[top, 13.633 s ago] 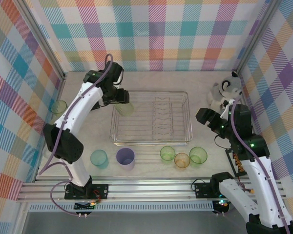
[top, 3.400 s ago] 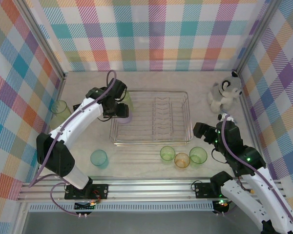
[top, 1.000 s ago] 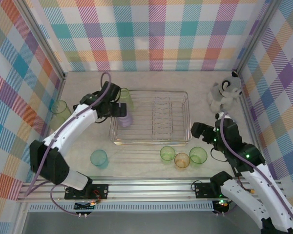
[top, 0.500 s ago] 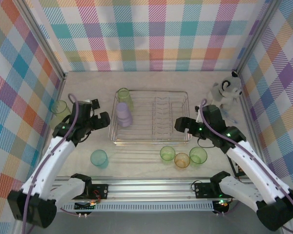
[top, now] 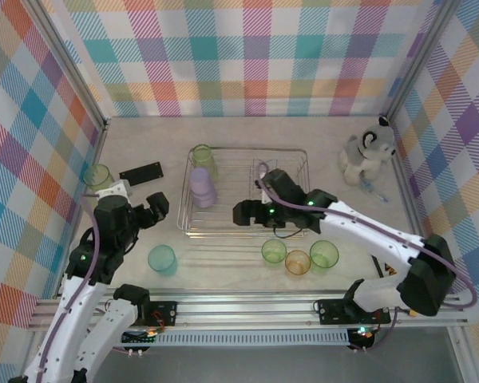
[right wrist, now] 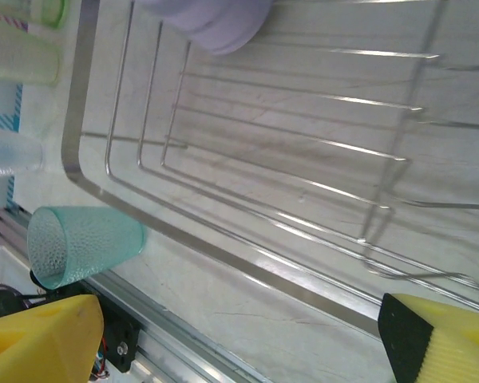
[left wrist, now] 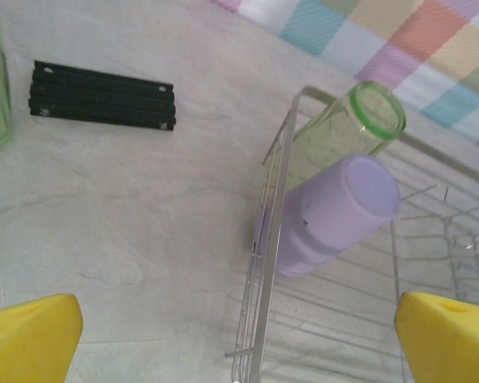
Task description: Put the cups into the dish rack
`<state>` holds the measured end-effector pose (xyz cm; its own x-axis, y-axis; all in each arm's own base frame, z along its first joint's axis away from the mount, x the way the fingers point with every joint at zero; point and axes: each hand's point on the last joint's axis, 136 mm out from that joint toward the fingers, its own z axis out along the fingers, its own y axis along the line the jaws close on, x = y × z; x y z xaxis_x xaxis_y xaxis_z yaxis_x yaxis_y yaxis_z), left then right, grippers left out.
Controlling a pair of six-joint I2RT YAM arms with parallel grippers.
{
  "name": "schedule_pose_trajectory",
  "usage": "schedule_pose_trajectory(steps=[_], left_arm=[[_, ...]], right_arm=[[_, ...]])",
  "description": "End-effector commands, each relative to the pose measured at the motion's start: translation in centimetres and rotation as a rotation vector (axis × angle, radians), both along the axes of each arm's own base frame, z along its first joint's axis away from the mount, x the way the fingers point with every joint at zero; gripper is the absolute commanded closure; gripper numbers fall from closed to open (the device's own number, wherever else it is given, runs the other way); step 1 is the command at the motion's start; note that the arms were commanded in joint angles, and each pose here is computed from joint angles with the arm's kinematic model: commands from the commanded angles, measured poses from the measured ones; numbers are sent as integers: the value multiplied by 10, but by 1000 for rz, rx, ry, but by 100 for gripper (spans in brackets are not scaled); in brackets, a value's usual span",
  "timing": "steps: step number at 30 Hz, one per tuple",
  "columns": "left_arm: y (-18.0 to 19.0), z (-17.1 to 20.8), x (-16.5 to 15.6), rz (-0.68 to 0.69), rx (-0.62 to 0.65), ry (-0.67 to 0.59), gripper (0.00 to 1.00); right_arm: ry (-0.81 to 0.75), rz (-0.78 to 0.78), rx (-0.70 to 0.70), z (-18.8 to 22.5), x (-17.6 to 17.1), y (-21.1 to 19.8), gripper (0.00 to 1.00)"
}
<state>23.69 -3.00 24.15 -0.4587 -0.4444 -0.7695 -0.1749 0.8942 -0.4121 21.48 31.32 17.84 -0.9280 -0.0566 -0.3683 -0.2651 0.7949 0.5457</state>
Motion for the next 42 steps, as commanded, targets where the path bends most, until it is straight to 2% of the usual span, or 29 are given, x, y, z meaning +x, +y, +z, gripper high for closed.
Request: schedule_pose_trajectory(steps=[1,7,12,18,29,42], left_arm=[[17,4,-10,110,-48,-60,0],[42,5,-34,239,-70,-130,0],[72,12,-56,383,-38,-190,0],[100,20,-85,527,-27,-267,0],[115,26,-109,577,8,-309,0],[122,27,-122,601,38,-311,0]], right_arm=[[-35,41,25,12,-2,34,11],[-37,186,-4,9,-23,90,13],[-14,293,10,3,-42,134,17],[-9,391,-34,-8,-61,166,24],[-28,493,-82,-40,-67,199,42],[-31,541,-216,-66,-67,213,50]])
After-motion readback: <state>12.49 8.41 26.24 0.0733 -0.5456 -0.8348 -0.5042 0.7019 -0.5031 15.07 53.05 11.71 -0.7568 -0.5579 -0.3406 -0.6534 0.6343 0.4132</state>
